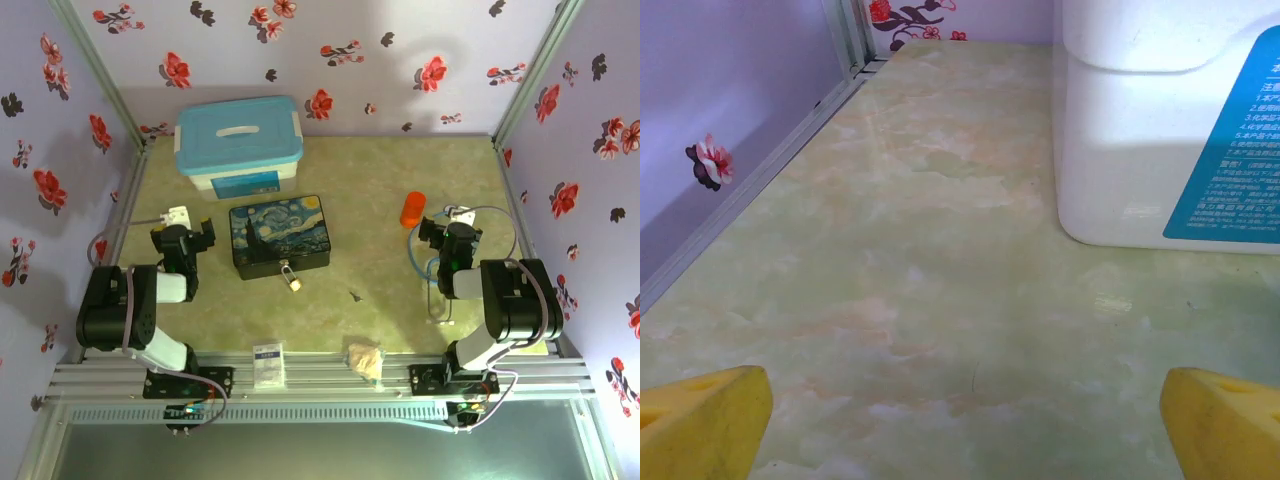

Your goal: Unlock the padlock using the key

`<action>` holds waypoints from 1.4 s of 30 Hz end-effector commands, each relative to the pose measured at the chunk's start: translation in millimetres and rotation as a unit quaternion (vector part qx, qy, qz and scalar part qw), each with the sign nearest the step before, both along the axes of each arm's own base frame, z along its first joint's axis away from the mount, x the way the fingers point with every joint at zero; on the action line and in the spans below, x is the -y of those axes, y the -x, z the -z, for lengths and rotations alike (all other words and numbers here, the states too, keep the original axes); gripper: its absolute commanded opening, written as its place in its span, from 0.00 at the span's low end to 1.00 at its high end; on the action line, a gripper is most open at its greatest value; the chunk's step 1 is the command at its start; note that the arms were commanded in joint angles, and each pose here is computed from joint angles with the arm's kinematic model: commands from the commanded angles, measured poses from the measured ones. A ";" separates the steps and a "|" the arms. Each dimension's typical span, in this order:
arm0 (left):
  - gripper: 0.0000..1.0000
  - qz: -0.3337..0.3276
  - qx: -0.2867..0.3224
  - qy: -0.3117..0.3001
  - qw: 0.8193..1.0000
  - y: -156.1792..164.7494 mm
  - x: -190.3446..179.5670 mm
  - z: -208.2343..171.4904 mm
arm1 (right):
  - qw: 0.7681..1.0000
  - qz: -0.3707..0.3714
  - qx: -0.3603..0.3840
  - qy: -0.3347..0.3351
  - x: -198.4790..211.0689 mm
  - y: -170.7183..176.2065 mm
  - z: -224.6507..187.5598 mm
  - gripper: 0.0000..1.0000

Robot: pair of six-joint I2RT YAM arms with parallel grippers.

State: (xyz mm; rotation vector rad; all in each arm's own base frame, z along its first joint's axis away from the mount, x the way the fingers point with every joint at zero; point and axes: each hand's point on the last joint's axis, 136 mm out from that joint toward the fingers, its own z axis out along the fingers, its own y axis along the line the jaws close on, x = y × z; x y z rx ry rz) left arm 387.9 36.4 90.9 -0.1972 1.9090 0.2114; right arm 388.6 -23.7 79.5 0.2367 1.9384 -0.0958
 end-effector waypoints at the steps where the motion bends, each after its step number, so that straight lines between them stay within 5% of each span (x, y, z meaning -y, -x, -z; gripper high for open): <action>1: 1.00 0.009 0.009 -0.006 1.000 -5.3 1.2 -6.3 | 1.000 -0.003 0.010 0.007 1.1 -6.2 -8.3 0.99; 42: 1.00 0.001 0.012 -0.005 1.000 -4.6 -1.4 -7.0 | 1.000 -0.004 0.009 0.006 0.8 -6.3 -7.9 0.99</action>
